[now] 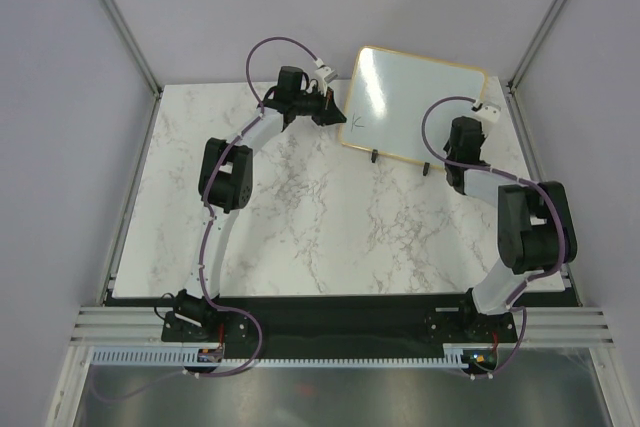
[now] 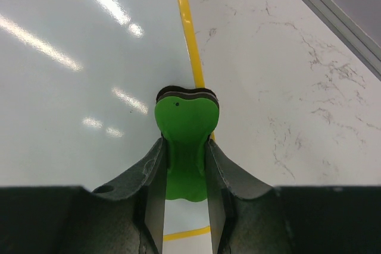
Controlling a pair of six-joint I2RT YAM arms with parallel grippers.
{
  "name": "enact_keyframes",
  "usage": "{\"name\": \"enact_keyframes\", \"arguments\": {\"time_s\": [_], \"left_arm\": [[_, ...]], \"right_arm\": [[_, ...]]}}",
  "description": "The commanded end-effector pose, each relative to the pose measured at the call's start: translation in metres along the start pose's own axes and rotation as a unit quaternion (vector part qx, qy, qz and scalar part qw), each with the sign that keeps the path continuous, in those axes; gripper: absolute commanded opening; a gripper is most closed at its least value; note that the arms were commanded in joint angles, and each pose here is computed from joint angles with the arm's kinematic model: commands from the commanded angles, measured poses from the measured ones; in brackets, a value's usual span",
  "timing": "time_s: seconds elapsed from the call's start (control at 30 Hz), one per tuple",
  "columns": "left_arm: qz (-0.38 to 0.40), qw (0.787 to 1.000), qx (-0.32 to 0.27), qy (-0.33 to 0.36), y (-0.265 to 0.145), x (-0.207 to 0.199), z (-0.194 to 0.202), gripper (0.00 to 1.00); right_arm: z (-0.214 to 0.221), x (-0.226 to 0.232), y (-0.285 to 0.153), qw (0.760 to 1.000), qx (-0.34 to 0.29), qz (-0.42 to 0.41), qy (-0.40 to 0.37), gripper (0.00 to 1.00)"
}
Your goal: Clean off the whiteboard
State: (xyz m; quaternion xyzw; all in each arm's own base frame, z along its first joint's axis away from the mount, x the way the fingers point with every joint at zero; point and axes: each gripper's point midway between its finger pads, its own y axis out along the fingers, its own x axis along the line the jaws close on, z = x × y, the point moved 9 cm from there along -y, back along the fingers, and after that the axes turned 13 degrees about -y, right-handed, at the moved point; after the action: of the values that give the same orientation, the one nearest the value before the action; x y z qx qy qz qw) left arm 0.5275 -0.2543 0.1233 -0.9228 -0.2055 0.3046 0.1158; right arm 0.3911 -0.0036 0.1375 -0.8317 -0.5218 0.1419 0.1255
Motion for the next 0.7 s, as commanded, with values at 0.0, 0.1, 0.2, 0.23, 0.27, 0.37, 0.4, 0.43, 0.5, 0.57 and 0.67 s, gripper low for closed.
{"name": "enact_keyframes", "arguments": {"time_s": [0.0, 0.1, 0.2, 0.23, 0.27, 0.37, 0.4, 0.43, 0.5, 0.57, 0.67], "left_arm": [[0.001, 0.999, -0.031, 0.042, -0.015, -0.018, -0.036, 0.02], [0.001, 0.999, -0.032, 0.044, -0.015, -0.018, -0.037, 0.02], [0.001, 0.999, -0.032, 0.044, -0.015, -0.019, -0.037, 0.02], [0.002, 0.999, -0.032, 0.044, -0.015, -0.019, -0.037, 0.02], [0.002, 0.998, -0.032, 0.045, -0.015, -0.019, -0.038, 0.02], [0.004, 0.998, -0.032, 0.044, -0.014, -0.019, -0.037, 0.02], [0.004, 0.999, -0.032, 0.043, -0.013, -0.018, -0.037, 0.02], [0.004, 0.999, -0.032, 0.042, -0.013, -0.019, -0.036, 0.02], [0.003, 0.999, -0.030, 0.042, -0.013, -0.017, -0.035, 0.02], [0.004, 0.999, -0.030, 0.041, -0.012, -0.016, -0.034, 0.02], [0.002, 0.999, -0.029, 0.038, -0.012, -0.015, -0.033, 0.02]], "right_arm": [[0.009, -0.006, -0.006, 0.999, 0.031, 0.002, 0.014, 0.00], [0.011, -0.003, -0.007, 0.999, 0.044, -0.010, 0.031, 0.00], [0.012, -0.001, -0.003, 0.997, 0.056, -0.020, 0.057, 0.00], [0.011, 0.000, -0.001, 0.995, 0.059, -0.021, 0.080, 0.00], [0.014, 0.000, 0.001, 0.993, 0.066, -0.028, 0.091, 0.00], [0.015, -0.001, 0.004, 0.989, 0.067, -0.033, 0.128, 0.00], [0.017, 0.000, 0.003, 0.987, 0.070, -0.035, 0.138, 0.00], [0.018, 0.000, 0.003, 0.987, 0.071, -0.035, 0.143, 0.00], [0.025, 0.000, 0.001, 0.985, 0.075, -0.029, 0.152, 0.00], [0.028, 0.000, 0.000, 0.983, 0.072, -0.029, 0.167, 0.00], [0.035, 0.002, 0.000, 0.979, 0.079, -0.032, 0.183, 0.00]]}}
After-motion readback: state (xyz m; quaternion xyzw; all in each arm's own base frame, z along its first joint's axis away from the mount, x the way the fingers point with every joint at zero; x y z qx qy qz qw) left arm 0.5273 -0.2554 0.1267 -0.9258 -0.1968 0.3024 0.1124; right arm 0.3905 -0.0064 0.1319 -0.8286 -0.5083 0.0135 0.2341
